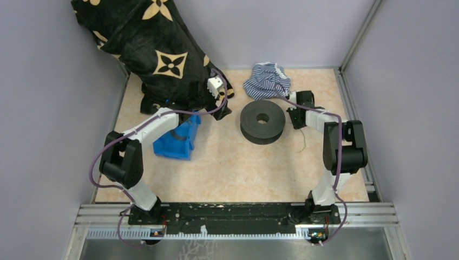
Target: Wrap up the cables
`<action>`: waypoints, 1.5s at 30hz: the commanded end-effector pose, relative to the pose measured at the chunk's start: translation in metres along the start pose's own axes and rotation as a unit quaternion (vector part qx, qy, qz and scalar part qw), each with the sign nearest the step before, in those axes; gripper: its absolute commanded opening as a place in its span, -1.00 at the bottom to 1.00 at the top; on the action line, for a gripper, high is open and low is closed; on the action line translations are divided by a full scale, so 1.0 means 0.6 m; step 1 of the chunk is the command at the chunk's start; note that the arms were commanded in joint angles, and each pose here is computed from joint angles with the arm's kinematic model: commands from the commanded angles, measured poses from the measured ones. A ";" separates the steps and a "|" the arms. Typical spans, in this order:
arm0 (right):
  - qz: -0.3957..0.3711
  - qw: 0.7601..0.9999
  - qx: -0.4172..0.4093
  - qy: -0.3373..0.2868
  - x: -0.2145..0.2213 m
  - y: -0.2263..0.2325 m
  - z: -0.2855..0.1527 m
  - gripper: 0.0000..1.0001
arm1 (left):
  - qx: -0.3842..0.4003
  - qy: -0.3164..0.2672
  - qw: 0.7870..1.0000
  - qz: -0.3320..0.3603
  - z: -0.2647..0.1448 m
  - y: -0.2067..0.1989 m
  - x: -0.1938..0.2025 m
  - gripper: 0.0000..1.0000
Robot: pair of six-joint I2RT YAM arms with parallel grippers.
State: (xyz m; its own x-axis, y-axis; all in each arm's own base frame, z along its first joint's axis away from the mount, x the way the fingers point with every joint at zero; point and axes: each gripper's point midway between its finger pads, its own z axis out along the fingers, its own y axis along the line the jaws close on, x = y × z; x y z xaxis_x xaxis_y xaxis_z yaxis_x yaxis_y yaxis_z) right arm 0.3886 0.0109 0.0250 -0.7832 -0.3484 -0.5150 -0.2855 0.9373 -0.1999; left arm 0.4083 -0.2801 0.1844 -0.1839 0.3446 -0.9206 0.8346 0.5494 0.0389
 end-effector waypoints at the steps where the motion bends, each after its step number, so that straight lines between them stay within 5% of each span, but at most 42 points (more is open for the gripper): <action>1: 0.017 1.000 0.017 -0.008 -0.042 -0.013 0.018 -0.71 | 0.005 -0.024 1.000 0.019 -0.015 -0.004 -0.025 1.00; 13: 0.042 0.998 0.034 -0.031 -0.137 -0.040 0.066 -0.76 | 0.013 -0.026 0.999 0.015 -0.025 -0.015 -0.020 1.00; 21: 0.045 0.995 0.049 -0.076 -0.175 -0.068 -0.020 -0.61 | 0.022 -0.027 0.999 0.007 -0.025 -0.021 -0.019 1.00; 28: 0.066 0.997 0.038 -0.034 -0.098 -0.113 -0.082 -0.33 | 0.031 -0.034 0.999 0.006 -0.027 -0.029 -0.022 1.00; 35: 0.072 0.997 -0.039 -0.008 -0.002 -0.038 -0.147 -0.02 | 0.037 -0.041 0.998 0.005 -0.024 -0.032 -0.020 1.00; 45: 0.050 0.994 -0.078 -0.065 0.031 0.009 -0.192 0.16 | 0.163 -0.026 0.984 0.059 0.010 -0.138 -0.006 0.95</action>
State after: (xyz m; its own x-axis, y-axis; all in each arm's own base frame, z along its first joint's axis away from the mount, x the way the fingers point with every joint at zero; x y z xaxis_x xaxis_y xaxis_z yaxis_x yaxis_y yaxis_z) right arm 0.2966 0.0035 0.0822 -0.8229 -0.2186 -0.5244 -0.2595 0.9657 0.0046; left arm 0.3699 -0.3000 0.1851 -0.1421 0.3109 -0.9398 0.9189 0.3944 -0.0085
